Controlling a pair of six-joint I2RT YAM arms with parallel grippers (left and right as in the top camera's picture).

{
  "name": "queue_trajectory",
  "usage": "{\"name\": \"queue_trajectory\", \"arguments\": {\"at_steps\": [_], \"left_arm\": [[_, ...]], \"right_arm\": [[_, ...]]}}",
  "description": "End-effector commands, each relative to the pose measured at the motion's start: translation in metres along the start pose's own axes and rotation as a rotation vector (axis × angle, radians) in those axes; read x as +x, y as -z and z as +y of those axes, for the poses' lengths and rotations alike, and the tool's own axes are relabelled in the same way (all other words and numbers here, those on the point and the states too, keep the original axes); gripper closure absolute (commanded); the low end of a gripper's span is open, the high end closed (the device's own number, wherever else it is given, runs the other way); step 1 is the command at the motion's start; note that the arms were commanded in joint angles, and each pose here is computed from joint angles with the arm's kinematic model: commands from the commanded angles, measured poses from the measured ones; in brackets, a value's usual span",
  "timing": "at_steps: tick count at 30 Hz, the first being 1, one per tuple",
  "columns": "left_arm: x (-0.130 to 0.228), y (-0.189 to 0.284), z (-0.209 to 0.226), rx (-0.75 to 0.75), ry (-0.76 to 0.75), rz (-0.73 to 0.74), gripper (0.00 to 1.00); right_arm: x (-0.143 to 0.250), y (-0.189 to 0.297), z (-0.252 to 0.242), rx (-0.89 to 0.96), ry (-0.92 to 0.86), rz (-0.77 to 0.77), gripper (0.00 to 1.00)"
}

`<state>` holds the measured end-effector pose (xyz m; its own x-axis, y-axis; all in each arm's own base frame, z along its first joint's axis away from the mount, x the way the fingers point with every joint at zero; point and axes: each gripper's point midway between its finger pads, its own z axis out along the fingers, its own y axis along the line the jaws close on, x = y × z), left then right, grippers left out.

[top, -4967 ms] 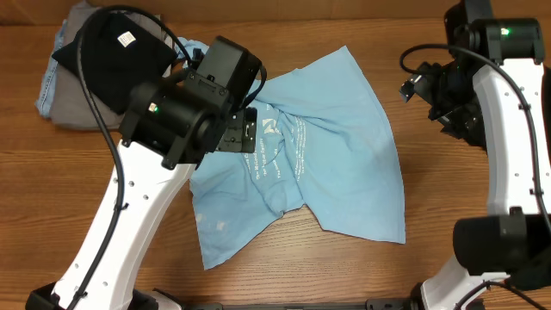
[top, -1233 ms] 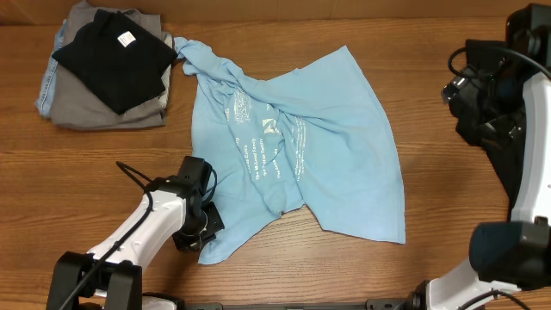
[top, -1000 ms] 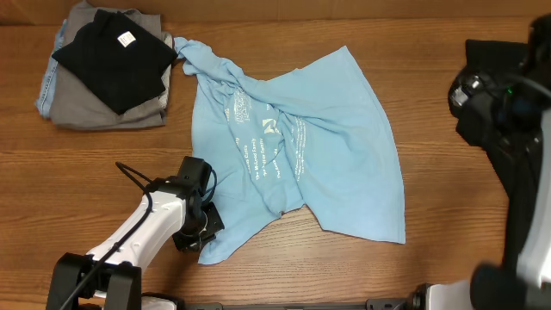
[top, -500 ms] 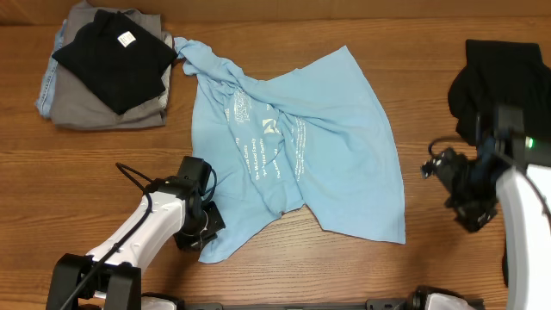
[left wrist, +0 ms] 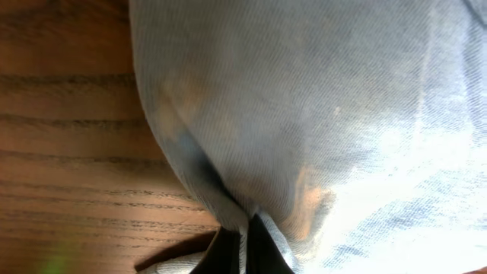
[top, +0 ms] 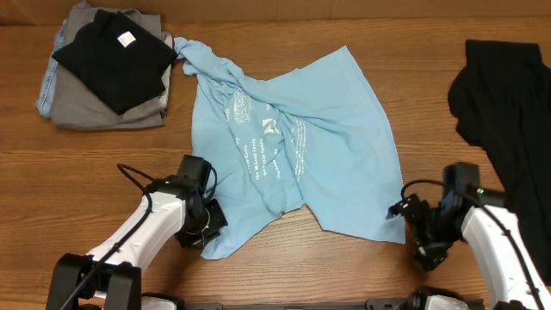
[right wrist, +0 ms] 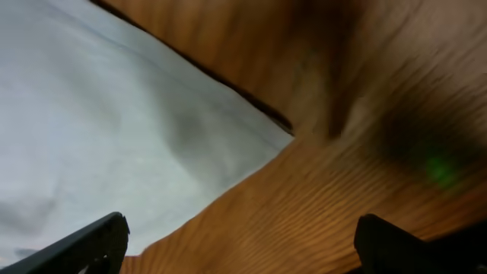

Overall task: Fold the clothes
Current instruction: 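Lower the right gripper to the T-shirt's lower-right hem and grasp it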

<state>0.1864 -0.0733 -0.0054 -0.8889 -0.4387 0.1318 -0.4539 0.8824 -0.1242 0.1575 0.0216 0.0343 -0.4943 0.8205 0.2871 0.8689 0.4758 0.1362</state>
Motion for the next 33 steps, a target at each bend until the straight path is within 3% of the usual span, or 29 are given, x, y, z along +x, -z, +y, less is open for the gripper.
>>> {"name": "queue_trajectory", "arguments": {"at_steps": [1, 13, 18, 33], "left_arm": [[0.006, -0.009, 0.007, -0.011, 0.005, 0.027, 0.96], [0.003, -0.009, 0.005, -0.007, -0.001, 0.013, 0.95], [0.003, -0.009, 0.006, -0.009, -0.001, 0.011, 0.95], [0.003, -0.009, 0.006, -0.009, 0.0, 0.011, 0.94]], "right_arm": [[0.011, -0.014, -0.004, -0.019, -0.054, 0.052, 0.01], [-0.005, -0.022, -0.005, -0.016, -0.087, -0.02, 0.07], [-0.009, -0.023, -0.001, -0.028, -0.083, -0.029, 0.21], [-0.02, -0.036, -0.001, 0.007, -0.119, -0.031, 0.22]]}}
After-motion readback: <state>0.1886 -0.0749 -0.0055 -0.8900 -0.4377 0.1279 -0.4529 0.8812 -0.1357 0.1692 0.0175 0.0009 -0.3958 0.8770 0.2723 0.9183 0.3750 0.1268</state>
